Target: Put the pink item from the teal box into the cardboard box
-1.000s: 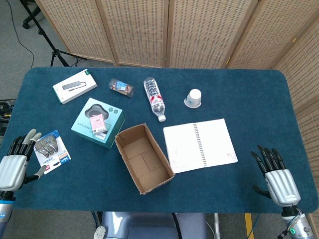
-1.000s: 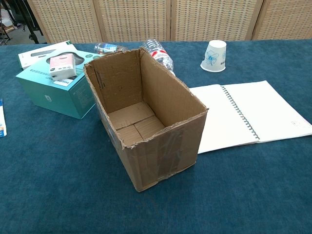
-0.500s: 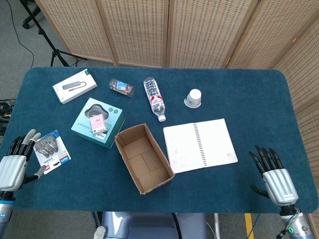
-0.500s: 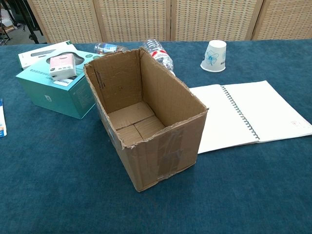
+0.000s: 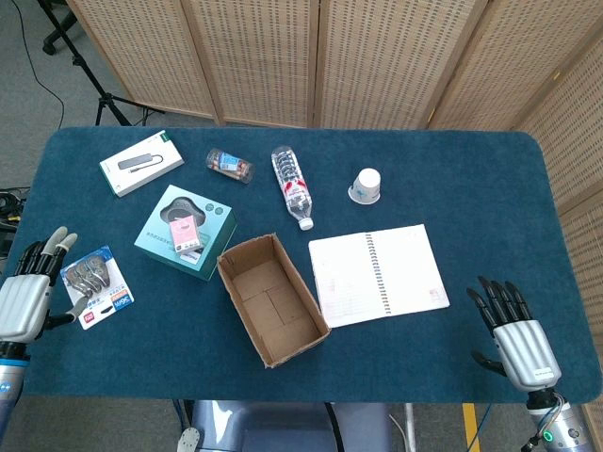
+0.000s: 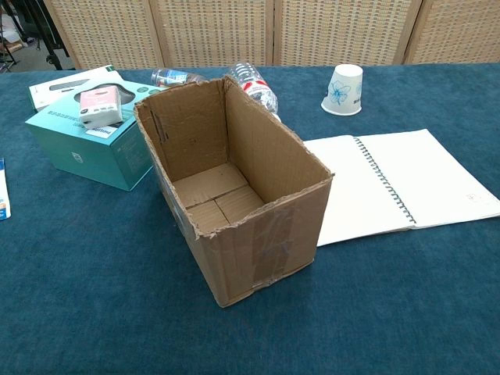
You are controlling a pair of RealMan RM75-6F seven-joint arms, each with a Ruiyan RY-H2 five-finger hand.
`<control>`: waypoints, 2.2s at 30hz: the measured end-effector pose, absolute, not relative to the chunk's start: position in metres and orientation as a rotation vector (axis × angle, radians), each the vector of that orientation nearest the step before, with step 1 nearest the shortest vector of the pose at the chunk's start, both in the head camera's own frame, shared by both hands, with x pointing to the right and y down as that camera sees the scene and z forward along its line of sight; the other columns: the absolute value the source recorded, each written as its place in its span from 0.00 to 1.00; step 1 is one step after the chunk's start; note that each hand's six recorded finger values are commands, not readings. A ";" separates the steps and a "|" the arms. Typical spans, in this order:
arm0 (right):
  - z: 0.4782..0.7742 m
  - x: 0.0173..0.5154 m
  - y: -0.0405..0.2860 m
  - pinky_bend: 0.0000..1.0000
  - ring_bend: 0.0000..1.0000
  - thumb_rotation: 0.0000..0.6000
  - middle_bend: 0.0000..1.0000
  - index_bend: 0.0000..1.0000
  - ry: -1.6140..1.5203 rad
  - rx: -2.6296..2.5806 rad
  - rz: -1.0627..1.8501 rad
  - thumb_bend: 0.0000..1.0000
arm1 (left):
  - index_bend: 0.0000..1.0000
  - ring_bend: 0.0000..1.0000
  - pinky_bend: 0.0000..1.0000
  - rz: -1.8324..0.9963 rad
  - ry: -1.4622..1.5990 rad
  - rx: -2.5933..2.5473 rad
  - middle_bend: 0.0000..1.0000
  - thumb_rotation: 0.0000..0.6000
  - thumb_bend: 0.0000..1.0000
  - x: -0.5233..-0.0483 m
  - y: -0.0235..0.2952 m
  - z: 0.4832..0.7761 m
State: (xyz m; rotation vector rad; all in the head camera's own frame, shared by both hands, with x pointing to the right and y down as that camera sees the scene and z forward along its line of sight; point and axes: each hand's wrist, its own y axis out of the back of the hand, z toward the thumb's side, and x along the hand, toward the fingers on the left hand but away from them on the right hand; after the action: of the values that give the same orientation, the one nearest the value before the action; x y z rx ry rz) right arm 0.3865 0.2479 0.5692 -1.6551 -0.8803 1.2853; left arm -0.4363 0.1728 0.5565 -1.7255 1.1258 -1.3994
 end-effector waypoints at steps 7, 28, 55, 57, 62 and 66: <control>0.569 0.386 0.248 0.00 0.00 1.00 0.00 0.08 -0.880 -1.660 1.281 0.14 | 0.00 0.00 0.00 -1.389 1.086 -1.750 0.00 1.00 0.28 -0.420 0.148 0.558; 0.570 0.385 0.248 0.00 0.00 1.00 0.00 0.08 -0.878 -1.676 1.266 0.14 | 0.14 0.00 0.00 -1.427 0.892 -1.859 0.00 1.00 0.29 -0.338 0.068 0.588; 0.566 0.386 0.248 0.00 0.00 1.00 0.00 0.08 -0.889 -1.685 1.242 0.14 | 0.18 0.00 0.00 -1.587 0.669 -1.781 0.00 1.00 0.30 -0.300 0.057 0.625; 0.566 0.386 0.248 0.00 0.00 1.00 0.00 0.08 -0.891 -1.686 1.239 0.14 | 0.18 0.00 0.00 -1.591 0.667 -1.783 0.00 1.00 0.30 -0.298 0.057 0.629; 0.566 0.387 0.248 0.00 0.00 1.00 0.00 0.08 -0.895 -1.688 1.238 0.14 | 0.18 0.00 0.00 -1.595 0.642 -1.789 0.00 1.00 0.30 -0.290 0.056 0.639; 0.566 0.386 0.248 0.00 0.00 1.00 0.00 0.08 -0.894 -1.690 1.236 0.14 | 0.18 0.00 0.00 -1.593 0.612 -1.800 0.00 1.00 0.30 -0.284 0.056 0.644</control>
State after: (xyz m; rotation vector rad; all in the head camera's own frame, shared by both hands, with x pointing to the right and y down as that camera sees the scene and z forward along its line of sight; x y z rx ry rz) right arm 0.3865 0.2481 0.5655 -1.6901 -0.8944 1.2357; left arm -0.2839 0.0557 0.6440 -1.8005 0.6121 -1.5927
